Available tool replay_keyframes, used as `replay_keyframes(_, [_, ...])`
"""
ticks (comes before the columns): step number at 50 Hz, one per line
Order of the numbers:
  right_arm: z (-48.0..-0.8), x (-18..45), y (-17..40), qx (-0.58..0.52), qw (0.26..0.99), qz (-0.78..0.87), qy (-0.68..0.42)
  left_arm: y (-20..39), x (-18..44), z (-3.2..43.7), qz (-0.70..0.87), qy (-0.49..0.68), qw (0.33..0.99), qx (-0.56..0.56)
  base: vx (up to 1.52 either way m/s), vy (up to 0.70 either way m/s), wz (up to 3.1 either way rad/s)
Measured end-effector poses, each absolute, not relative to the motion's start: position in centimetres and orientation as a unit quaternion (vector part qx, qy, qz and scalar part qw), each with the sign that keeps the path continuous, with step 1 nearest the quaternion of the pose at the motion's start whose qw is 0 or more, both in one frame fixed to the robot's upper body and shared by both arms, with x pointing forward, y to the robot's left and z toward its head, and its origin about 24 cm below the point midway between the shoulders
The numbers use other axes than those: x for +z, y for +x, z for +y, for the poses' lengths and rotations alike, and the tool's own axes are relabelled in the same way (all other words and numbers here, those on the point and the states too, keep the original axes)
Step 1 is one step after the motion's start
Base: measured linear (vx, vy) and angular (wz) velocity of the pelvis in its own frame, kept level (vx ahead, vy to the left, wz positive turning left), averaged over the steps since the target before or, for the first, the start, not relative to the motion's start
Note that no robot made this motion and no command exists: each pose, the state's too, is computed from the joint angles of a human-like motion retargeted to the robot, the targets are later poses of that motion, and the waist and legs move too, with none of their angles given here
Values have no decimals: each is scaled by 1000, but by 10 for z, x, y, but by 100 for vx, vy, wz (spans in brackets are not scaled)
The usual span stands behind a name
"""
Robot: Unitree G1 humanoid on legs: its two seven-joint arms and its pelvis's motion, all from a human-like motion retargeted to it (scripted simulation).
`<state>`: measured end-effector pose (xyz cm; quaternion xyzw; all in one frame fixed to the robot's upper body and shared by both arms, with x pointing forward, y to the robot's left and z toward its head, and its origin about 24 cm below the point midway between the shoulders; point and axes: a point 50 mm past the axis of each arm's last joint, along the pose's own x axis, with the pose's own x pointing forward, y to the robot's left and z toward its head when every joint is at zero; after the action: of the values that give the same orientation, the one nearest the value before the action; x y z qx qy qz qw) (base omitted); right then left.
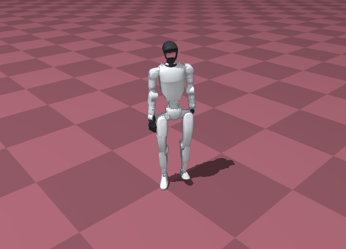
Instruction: In place motions
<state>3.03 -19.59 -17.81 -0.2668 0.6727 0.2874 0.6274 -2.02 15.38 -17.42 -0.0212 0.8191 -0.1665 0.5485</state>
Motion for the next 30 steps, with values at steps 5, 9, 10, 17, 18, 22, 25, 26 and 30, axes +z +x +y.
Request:
replay_keyframes(5, [-196,-178,30,288,627,673,-267,-20,-174,154,819,-20,549,-167,0,0,0])
replay_keyframes(9, [-196,-178,30,288,627,673,-267,-20,-174,154,819,-21,549,-166,0,0,0])
replay_keyframes(10, [-196,-178,30,288,627,673,-267,-20,-174,154,819,-21,549,-166,0,0,0])
replay_keyframes(17, [-196,-178,30,289,627,672,-268,-20,-174,154,819,-21,549,-166,0,0,0])
replay_keyframes(18, [-196,-178,30,289,627,672,-268,-20,-174,154,819,-21,549,-166,0,0,0])
replay_keyframes(22, [-196,-178,30,289,627,673,-267,-20,-174,154,819,-20,549,-167,0,0,0])
replay_keyframes(25, [-196,-178,30,290,626,673,-267,-20,-174,155,819,-18,549,-168,0,0,0])
replay_keyframes(26, [-196,-178,30,290,626,673,-266,-20,-174,155,819,-18,548,-168,0,0,0])
replay_keyframes(30, [-196,-178,30,290,626,673,-266,-19,-174,155,819,-18,548,-168,0,0,0])
